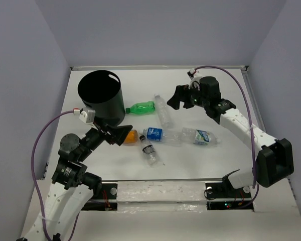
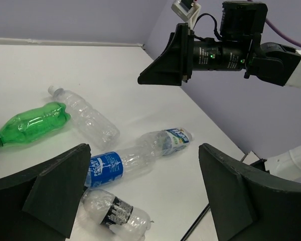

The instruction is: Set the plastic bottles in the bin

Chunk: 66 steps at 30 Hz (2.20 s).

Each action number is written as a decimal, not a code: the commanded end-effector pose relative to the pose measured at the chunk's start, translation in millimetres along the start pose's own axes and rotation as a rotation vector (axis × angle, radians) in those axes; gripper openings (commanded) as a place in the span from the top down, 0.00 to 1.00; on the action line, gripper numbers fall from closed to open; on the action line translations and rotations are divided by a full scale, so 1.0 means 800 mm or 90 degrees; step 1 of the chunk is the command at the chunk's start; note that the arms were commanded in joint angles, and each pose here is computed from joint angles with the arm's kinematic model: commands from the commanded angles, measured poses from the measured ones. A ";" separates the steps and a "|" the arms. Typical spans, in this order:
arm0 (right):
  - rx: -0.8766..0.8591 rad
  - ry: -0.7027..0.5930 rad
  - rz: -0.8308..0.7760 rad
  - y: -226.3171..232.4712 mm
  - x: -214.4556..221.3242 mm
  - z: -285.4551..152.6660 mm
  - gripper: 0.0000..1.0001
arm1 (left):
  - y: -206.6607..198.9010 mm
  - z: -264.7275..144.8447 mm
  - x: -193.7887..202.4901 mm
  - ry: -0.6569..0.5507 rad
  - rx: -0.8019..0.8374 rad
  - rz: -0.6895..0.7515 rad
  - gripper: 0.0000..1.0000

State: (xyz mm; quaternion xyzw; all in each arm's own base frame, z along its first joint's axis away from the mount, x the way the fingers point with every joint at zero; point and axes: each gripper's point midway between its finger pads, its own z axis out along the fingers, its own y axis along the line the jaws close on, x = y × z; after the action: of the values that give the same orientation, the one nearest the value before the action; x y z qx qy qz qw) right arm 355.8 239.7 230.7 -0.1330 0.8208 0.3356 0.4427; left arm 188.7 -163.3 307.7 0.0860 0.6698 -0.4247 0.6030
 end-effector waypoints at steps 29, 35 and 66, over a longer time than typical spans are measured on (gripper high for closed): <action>0.077 0.240 -0.085 -0.075 0.079 0.191 0.08 | 0.086 -0.017 0.062 0.130 -0.276 -0.133 0.01; 0.120 0.246 -0.089 -0.097 0.088 0.202 0.13 | 0.083 -0.024 0.028 0.100 -0.285 -0.065 0.01; -0.177 -0.304 -0.221 0.296 -0.250 0.072 0.67 | 0.038 -0.076 -0.101 -0.181 -0.258 -0.011 0.02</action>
State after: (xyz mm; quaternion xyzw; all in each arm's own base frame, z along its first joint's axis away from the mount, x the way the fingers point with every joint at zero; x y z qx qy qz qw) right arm 387.5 398.7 417.8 -0.2546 0.6907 0.3078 0.6027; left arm 192.4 -80.0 344.8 -0.0819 0.6740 -0.2856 0.6763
